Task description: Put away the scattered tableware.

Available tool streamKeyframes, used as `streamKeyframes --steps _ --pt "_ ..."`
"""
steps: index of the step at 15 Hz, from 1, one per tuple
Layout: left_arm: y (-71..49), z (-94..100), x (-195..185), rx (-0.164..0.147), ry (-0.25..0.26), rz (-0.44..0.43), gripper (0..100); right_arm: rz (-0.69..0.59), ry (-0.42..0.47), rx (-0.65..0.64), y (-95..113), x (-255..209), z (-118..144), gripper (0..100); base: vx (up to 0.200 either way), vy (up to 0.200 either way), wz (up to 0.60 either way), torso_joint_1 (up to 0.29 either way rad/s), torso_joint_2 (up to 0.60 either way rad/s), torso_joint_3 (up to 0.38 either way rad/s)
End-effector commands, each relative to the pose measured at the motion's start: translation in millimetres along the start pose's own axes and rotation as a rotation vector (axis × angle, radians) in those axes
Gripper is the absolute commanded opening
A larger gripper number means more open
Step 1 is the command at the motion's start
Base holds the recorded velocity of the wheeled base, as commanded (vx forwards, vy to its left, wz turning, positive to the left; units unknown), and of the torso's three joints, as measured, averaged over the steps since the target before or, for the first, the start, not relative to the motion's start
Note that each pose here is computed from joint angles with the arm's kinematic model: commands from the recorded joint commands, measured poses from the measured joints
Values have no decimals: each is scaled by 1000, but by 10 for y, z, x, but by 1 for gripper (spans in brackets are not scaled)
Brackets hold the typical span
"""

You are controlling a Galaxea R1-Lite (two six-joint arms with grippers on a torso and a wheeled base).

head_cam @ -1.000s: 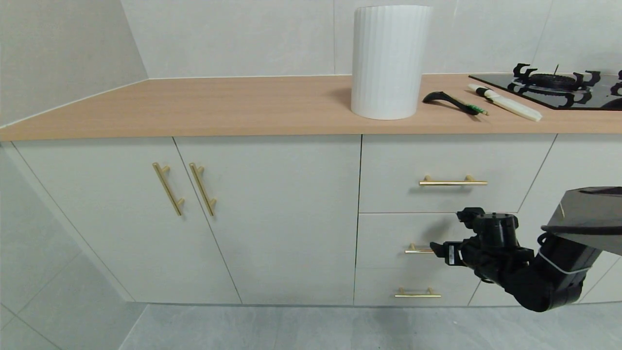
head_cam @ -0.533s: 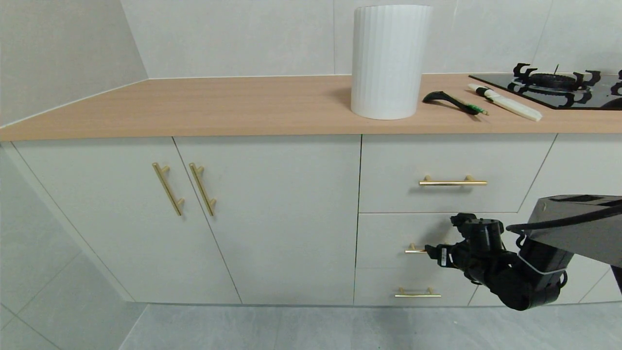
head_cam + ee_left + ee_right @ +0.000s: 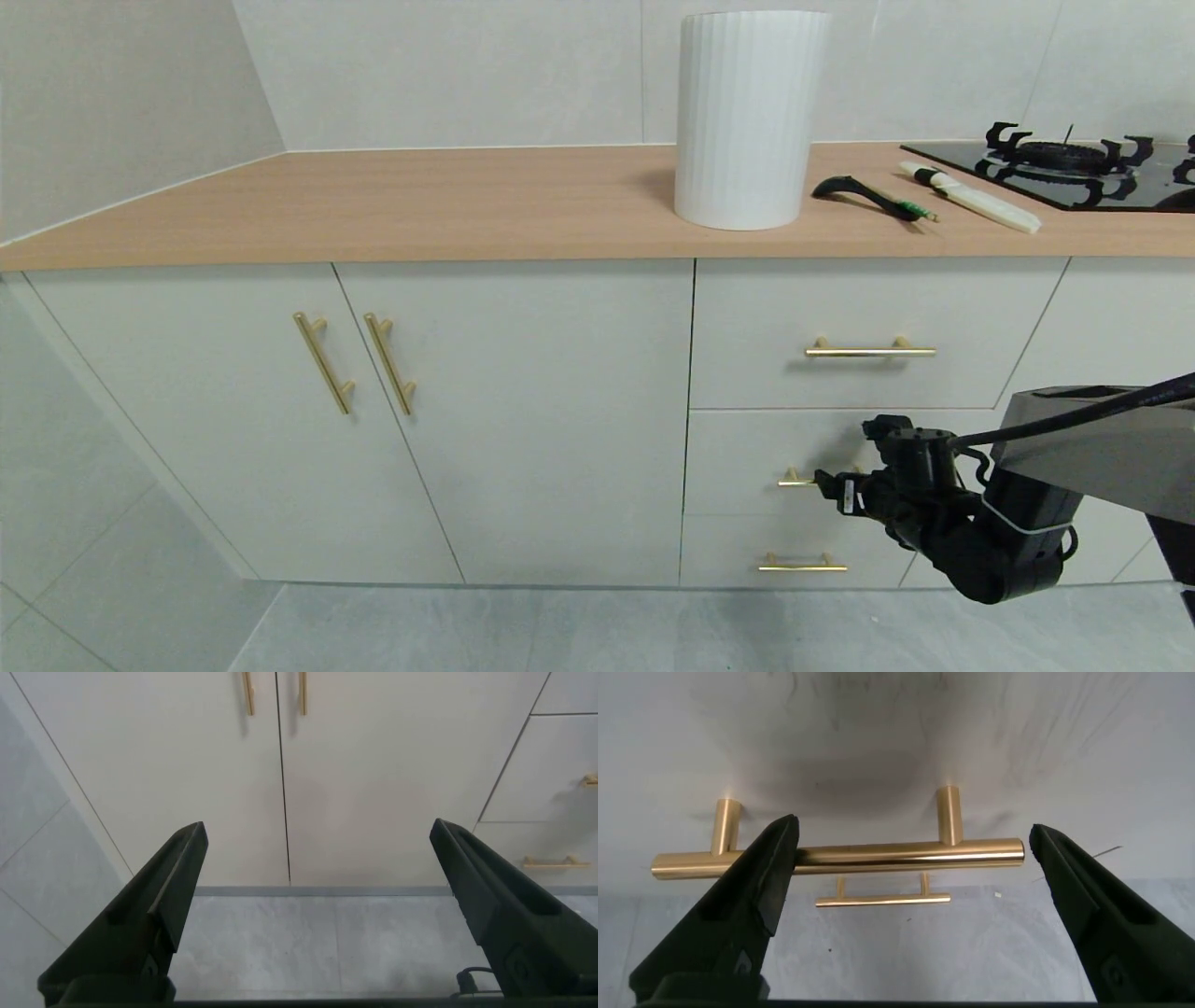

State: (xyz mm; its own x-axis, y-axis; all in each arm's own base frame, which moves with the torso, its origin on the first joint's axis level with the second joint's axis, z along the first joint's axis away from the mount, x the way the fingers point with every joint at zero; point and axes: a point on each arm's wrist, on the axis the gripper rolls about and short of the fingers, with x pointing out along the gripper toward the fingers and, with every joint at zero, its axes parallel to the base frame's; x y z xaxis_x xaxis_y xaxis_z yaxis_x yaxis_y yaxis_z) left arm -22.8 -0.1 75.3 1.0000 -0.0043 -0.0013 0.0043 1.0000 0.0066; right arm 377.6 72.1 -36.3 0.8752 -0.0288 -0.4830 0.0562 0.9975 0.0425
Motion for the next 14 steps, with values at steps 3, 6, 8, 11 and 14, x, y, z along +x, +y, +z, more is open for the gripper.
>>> streamKeyframes --steps 3,6,8,11,14 --pt "0 0 0 1 0 0 100 -1 9 -4 -1 -1 -14 100 0 0 0 0 0 0" --pt "0 0 0 1 0 0 100 -4 17 -6 -11 -19 -18 100 0 0 0 0 0 0" --pt "0 0 0 0 0 0 100 -4 28 -11 -11 -32 -42 100 0 0 0 0 0 0" --pt "0 0 0 1 0 0 100 -5 34 -24 -17 -45 -57 100 0 0 0 0 0 0" --pt "0 0 0 0 0 0 100 -6 40 -27 -23 -72 -61 100 0 0 0 0 0 0"
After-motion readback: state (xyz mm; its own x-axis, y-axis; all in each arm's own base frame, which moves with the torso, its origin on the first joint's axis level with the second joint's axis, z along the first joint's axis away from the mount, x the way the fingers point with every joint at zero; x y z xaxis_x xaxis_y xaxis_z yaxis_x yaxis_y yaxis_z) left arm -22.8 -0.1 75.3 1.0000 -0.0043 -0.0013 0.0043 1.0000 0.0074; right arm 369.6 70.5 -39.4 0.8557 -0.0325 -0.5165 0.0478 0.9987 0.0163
